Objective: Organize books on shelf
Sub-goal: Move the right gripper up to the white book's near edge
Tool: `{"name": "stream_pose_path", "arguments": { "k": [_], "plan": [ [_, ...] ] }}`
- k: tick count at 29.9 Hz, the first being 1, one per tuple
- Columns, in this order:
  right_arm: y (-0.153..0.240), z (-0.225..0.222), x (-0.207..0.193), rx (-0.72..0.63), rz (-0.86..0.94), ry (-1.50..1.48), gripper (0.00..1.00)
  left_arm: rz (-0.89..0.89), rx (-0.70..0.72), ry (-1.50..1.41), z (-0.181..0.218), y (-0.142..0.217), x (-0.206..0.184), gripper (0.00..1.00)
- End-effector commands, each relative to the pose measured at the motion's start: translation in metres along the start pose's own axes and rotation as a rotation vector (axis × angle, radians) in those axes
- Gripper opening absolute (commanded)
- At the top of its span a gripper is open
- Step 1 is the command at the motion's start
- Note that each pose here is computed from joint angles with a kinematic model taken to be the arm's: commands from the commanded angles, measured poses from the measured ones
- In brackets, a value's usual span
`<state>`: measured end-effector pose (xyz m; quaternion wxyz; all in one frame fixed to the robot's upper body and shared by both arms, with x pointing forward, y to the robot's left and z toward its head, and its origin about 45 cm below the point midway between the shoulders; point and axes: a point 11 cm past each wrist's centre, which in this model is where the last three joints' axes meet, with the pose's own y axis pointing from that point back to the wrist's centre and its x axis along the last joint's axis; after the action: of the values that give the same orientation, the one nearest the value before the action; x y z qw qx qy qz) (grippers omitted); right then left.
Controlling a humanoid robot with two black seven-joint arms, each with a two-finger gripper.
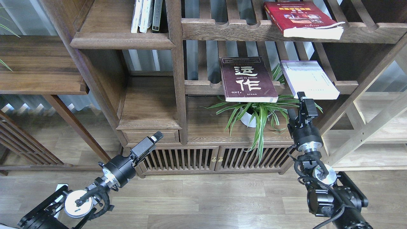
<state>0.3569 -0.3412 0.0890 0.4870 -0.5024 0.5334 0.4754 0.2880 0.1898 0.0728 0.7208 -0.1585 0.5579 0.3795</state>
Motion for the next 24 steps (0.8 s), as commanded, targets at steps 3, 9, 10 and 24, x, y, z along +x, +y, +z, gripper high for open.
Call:
{"name": "stream_pose_path", "arguments": {
  "k": [3,9,10,24],
  "plan": [
    [-0.002,-0.01,0.001,0.017,0.008,0.012,1.0,-0.014,-0.001,0.0,0.001,-0.002,-0.004,0.99],
    [-0.004,-0.023,-0.002,0.029,0.011,0.037,1.0,-0.016,-0.014,0.002,0.005,-0.002,-0.005,0.99],
    [-0.006,-0.023,-0.004,0.028,0.007,0.04,1.0,-0.016,-0.017,0.001,0.006,-0.001,-0.005,0.99],
    [-0.01,-0.024,-0.003,0.044,0.014,0.041,1.0,-0.026,-0.027,0.0,0.01,-0.002,-0.008,0.99]
  ]
}}
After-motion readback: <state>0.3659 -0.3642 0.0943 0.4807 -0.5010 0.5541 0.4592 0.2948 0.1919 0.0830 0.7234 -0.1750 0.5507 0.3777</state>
